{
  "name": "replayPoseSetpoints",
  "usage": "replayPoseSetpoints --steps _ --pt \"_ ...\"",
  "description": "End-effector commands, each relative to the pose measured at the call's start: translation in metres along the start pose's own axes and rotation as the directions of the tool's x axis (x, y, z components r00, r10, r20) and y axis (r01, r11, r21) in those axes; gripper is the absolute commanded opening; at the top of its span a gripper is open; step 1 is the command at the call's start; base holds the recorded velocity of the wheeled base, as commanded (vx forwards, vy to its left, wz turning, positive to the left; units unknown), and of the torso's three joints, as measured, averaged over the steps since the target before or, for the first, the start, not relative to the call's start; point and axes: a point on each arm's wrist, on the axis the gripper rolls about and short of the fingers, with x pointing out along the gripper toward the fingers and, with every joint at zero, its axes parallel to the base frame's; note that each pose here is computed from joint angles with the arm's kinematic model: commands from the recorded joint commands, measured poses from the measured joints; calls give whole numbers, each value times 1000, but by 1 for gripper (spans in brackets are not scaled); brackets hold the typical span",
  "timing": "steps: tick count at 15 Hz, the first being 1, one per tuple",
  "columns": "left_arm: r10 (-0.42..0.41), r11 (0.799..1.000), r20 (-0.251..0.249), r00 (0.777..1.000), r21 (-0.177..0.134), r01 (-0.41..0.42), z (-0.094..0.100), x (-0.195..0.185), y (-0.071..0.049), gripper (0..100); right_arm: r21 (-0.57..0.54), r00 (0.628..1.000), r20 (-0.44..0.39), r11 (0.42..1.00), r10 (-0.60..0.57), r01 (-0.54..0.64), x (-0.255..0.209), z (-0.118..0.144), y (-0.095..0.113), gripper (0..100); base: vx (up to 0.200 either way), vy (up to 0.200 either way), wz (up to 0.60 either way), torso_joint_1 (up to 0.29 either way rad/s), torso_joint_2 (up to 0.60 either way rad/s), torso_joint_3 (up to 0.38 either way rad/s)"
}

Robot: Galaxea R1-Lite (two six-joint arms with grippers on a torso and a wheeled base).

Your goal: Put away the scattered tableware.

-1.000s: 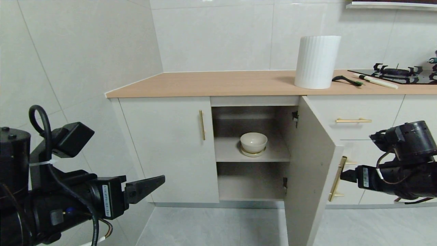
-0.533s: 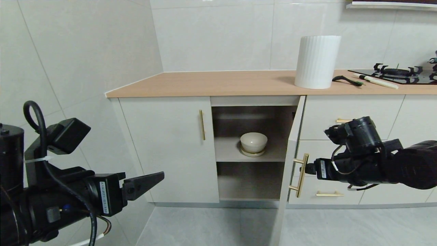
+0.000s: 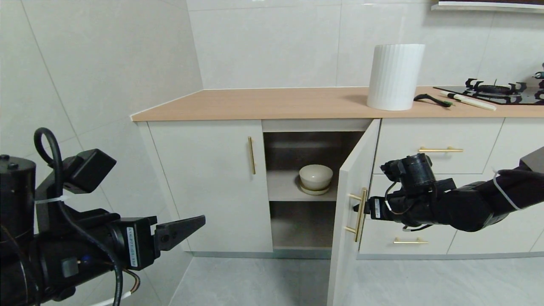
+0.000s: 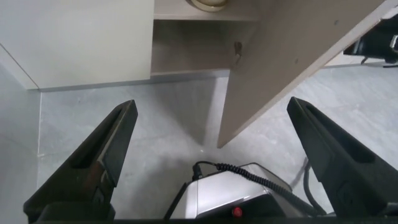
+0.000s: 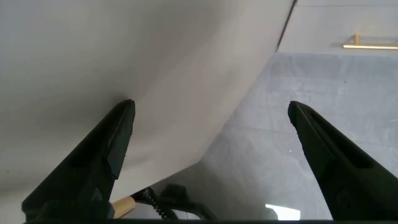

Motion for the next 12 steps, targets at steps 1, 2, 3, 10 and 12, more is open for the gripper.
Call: replayPoseSetpoints --steps 1,2,3,10,12 --pt "2 1000 -5 1000 0 -2 -1 1 0 100 3 1000 1 1000 -1 1 6 -1 0 100 0 0 0 0 0 0" --pt "2 1000 -3 1000 0 -2 -1 0 0 100 3 1000 3 1000 0 0 7 -1 0 100 0 0 0 0 0 0" --pt "2 1000 -3 1000 0 -2 -1 0 0 100 11 1000 18 1000 11 -12 14 -3 3 100 0 0 0 0 0 0" --pt "7 1000 -21 1000 4 -7 -3 2 1 100 64 995 81 996 57 -63 41 -14 18 100 143 0 0 2 3 2" --pt "7 1000 -21 1000 4 -7 -3 2 1 100 92 994 88 993 65 -73 42 -13 21 100 200 0 0 5 0 0"
